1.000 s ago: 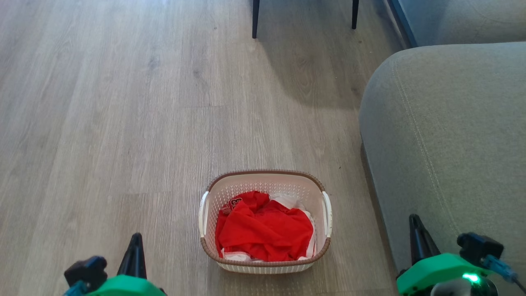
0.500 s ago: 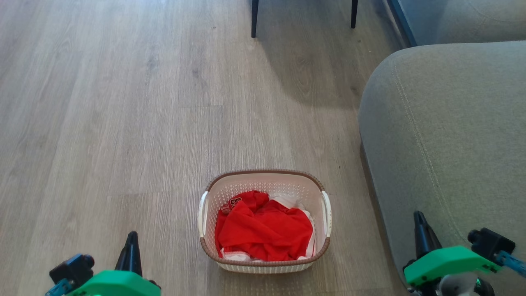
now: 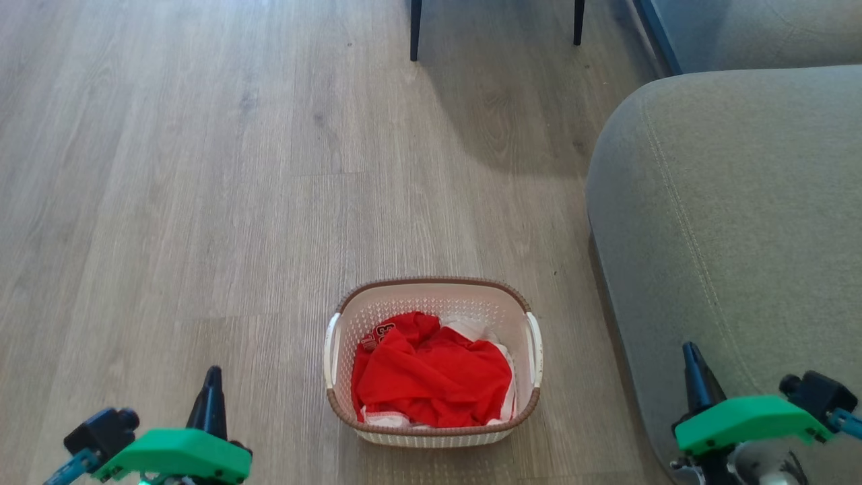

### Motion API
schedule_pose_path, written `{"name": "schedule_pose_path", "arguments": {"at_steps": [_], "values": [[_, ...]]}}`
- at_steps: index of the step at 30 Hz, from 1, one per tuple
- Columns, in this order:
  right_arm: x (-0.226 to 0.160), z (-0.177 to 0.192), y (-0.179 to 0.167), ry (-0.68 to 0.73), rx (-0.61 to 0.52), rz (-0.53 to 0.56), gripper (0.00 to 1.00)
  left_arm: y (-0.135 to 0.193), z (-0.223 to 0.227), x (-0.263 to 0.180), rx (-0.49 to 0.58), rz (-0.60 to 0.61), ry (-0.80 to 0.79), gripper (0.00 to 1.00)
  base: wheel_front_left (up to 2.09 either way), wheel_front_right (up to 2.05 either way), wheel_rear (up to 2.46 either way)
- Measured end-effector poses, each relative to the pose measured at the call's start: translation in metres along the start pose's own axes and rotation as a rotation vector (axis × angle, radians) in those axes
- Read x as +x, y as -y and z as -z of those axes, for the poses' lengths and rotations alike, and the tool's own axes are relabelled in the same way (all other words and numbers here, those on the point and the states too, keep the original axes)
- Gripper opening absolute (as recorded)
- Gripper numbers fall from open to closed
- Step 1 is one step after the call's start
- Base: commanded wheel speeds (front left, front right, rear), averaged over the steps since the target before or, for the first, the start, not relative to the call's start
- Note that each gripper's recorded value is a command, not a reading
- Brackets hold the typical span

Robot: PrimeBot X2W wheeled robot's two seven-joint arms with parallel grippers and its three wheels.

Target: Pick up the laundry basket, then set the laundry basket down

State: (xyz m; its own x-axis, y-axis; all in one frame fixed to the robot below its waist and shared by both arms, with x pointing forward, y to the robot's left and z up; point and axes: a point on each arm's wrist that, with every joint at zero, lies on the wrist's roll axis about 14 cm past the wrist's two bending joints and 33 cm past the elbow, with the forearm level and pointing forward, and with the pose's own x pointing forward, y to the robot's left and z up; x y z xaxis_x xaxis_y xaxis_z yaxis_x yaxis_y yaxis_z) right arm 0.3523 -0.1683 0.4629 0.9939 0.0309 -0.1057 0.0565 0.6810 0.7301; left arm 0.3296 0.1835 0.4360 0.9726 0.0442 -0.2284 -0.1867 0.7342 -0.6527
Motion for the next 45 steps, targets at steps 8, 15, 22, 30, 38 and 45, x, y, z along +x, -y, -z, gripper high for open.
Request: {"name": "schedule_pose_path", "arguments": {"at_steps": [8,15,22,30,38,45], "values": [[0.0,-0.003,0.006,0.005,0.085,0.021,0.0,-0.002,0.0,0.002,-0.096,-0.007,-0.013,0.0,0.0,0.0,0.0],[0.003,-0.007,0.007,0.012,0.161,0.027,0.0,0.004,-0.005,0.007,-0.177,0.011,-0.01,0.0,0.0,0.0,0.0],[0.005,-0.009,0.008,0.01,0.238,0.031,0.0,0.006,-0.007,0.01,-0.261,0.019,-0.015,0.0,0.0,0.0,0.0],[0.008,-0.015,0.009,0.021,0.326,0.035,0.0,0.006,-0.01,0.013,-0.357,0.024,-0.018,0.0,0.0,0.0,0.0],[0.009,-0.018,0.013,0.025,0.408,0.041,0.0,0.014,-0.016,0.019,-0.449,0.054,-0.019,0.0,0.0,0.0,0.0],[0.011,-0.021,0.013,0.027,0.476,0.037,0.0,0.014,-0.016,0.02,-0.522,0.059,-0.026,0.0,0.0,0.0,0.0]]}}
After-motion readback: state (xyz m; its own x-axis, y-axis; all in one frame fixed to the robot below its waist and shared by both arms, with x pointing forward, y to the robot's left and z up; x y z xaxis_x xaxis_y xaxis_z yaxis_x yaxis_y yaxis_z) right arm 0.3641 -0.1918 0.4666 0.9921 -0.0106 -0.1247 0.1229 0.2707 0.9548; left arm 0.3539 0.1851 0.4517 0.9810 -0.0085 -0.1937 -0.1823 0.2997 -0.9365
